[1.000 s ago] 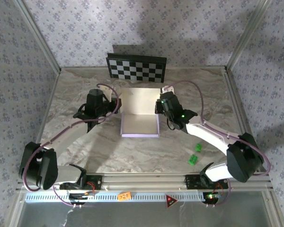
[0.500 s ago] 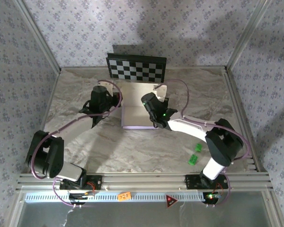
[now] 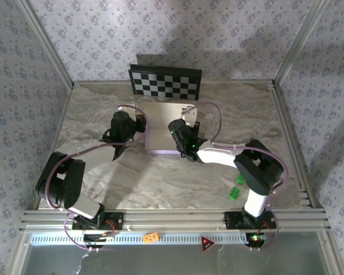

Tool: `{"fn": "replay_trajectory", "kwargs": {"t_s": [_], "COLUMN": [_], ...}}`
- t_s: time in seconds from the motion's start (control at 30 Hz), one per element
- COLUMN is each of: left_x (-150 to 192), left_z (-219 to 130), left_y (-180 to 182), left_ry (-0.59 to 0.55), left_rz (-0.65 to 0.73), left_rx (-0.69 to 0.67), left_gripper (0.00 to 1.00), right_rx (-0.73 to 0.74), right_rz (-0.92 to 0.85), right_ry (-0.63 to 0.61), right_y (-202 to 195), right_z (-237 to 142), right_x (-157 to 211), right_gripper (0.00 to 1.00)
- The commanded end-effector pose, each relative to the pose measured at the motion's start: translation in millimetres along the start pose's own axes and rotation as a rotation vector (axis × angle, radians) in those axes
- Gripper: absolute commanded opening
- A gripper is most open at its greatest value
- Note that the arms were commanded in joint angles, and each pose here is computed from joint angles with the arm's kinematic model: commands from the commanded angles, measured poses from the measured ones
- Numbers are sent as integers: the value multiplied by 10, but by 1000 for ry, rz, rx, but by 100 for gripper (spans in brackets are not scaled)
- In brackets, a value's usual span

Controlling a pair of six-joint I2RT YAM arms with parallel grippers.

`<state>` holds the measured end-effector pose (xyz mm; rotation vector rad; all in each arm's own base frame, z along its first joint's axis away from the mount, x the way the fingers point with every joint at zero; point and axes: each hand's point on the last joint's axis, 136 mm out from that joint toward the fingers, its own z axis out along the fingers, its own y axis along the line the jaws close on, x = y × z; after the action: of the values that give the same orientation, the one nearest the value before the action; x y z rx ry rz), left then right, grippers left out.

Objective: Fold the paper box

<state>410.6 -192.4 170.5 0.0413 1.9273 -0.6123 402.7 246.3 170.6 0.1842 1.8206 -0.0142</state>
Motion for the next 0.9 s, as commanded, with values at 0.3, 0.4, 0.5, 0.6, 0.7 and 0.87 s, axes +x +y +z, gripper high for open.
{"fn": "replay_trajectory", "kwargs": {"t_s": [0.3,0.4,0.5,0.6,0.7,0.87], "left_x": [141,217,298,370,436,569], "left_z": [-58,-92,-114,-147,-200,-291], "left_y": [-390,-403,-426,-429,-409,-403], "left_ry": [-64,-64,-53,-44,-35,-12], "left_rz": [-22,-26,-16,-11,-13,-15], "left_rx": [148,150,147,145,139,139], "left_gripper": [5,5,6,6,7,8], "right_rx": [-103,-115,-116,-112,-101,-94], "right_rz": [-8,-31,-45,-58,-68,-83], "right_ry": [-24,-24,-24,-21,-14,-5], "right_y": [230,236,204,144,64,-7], "right_z": [-135,-170,-212,-254,-301,-374], "right_x": [186,235,288,342,411,515], "right_gripper": [0,0,0,0,0,0]}}
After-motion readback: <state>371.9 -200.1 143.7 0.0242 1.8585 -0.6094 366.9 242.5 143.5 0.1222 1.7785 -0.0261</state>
